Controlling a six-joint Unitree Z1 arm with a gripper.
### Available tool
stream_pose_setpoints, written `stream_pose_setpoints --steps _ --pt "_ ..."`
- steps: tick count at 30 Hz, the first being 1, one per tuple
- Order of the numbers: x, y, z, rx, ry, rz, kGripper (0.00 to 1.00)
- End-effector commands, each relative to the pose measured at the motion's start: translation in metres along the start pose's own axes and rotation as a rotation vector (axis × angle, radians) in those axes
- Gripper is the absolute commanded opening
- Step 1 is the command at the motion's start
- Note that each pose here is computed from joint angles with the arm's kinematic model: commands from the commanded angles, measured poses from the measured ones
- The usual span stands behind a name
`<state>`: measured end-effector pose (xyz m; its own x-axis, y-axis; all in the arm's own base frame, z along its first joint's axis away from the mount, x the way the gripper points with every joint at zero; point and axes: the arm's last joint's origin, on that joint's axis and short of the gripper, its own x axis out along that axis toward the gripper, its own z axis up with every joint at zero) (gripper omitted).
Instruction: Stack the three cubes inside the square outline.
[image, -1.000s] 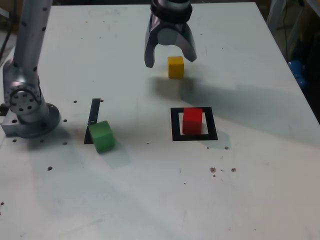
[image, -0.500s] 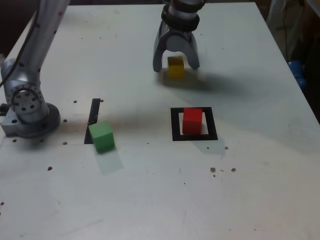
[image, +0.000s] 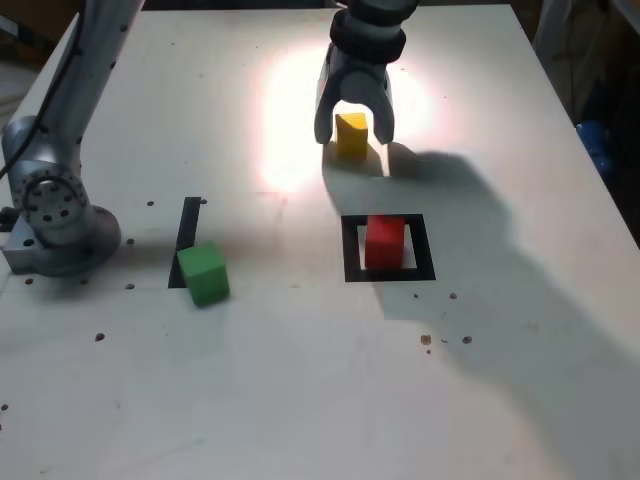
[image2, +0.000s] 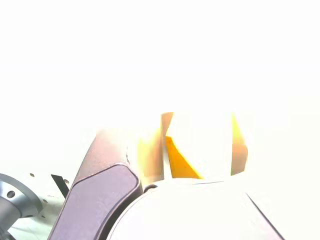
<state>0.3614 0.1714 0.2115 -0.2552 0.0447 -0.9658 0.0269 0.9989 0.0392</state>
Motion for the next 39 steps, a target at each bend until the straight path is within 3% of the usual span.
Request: stream_pose_setpoints --steps 1,19,27,39 --pt "0.002 0.001 0.001 -0.001 0.004 -0.004 0.33" --pt "-0.006 -0.004 -0.001 0.008 -0.004 -0.005 0.33" --pt "-0.044 -0.035 -0.012 0.046 -0.026 0.021 0.33" --pt "-0.104 -0.121 -0.020 0.105 -0.048 0.052 0.33"
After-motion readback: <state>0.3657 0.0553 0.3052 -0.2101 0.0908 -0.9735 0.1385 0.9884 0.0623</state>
